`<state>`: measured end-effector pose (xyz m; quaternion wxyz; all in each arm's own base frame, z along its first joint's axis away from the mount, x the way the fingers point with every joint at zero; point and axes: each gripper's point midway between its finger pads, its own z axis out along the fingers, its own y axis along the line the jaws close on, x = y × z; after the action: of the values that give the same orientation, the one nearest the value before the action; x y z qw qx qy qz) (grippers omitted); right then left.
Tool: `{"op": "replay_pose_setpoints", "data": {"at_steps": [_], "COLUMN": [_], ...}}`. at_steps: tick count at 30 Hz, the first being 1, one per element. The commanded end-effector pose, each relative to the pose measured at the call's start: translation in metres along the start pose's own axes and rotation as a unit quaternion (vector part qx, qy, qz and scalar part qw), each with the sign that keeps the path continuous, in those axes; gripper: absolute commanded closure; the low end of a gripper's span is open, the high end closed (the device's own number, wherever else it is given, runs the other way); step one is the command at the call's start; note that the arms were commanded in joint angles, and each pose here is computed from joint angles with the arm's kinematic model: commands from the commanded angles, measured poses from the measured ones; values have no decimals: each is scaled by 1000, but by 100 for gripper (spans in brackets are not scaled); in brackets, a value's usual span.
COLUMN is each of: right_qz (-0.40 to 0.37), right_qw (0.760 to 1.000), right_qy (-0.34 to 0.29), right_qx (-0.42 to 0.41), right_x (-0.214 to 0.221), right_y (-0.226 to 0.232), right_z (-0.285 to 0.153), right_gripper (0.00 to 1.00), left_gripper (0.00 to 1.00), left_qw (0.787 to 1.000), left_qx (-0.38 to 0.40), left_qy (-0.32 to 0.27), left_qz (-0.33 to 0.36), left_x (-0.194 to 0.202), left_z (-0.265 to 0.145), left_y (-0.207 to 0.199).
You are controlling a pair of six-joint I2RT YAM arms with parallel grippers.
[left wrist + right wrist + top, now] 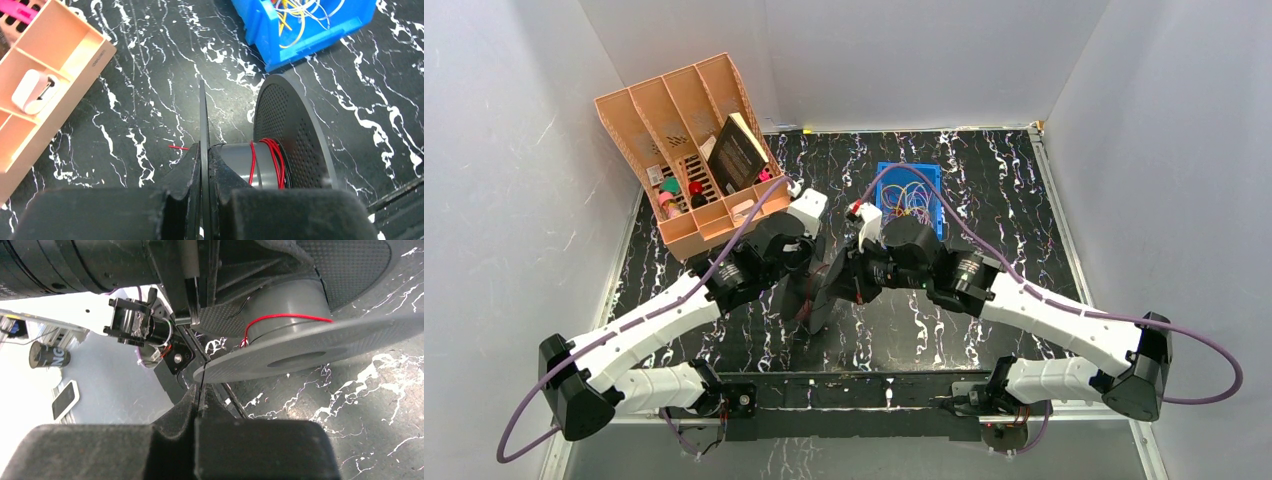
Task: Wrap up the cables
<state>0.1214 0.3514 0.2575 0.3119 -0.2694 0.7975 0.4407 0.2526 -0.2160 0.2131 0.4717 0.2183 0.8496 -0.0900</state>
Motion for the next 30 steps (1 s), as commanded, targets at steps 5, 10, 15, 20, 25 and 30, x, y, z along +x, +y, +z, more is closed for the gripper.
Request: {"op": "replay_pose_setpoints", "data": {"at_steps": [5,10,15,20,25,30], "right_qz": [-47,-69,-98,-141,-184,-226], "right_qw": [995,995,994,990,982,972], "right_qy": [22,50,53,29,31,61], "right_qx": [-84,-60,-24,-5,4,8], "right_x": [-29,-25,-24,-34,-37,-26], "right_y": [28,12,-9,-18,-26,-34], "right_z": [-27,-30,-36,-45,-53,-61], "right_gripper": [100,100,100,100,100,100], "left_gripper": [100,100,100,100,100,100], "left_qw": [990,984,976,966,958,953], "left_qx": [79,109,149,194,218,232], "left_qy": [26,28,36,46,50,48], "left_qz": [116,137,153,167,179,186], "left_x": [25,33,43,54,63,65], "left_z": [-12,-19,-25,-30,-33,-36], "left_y": [-10,-16,-25,-37,-43,-46]}}
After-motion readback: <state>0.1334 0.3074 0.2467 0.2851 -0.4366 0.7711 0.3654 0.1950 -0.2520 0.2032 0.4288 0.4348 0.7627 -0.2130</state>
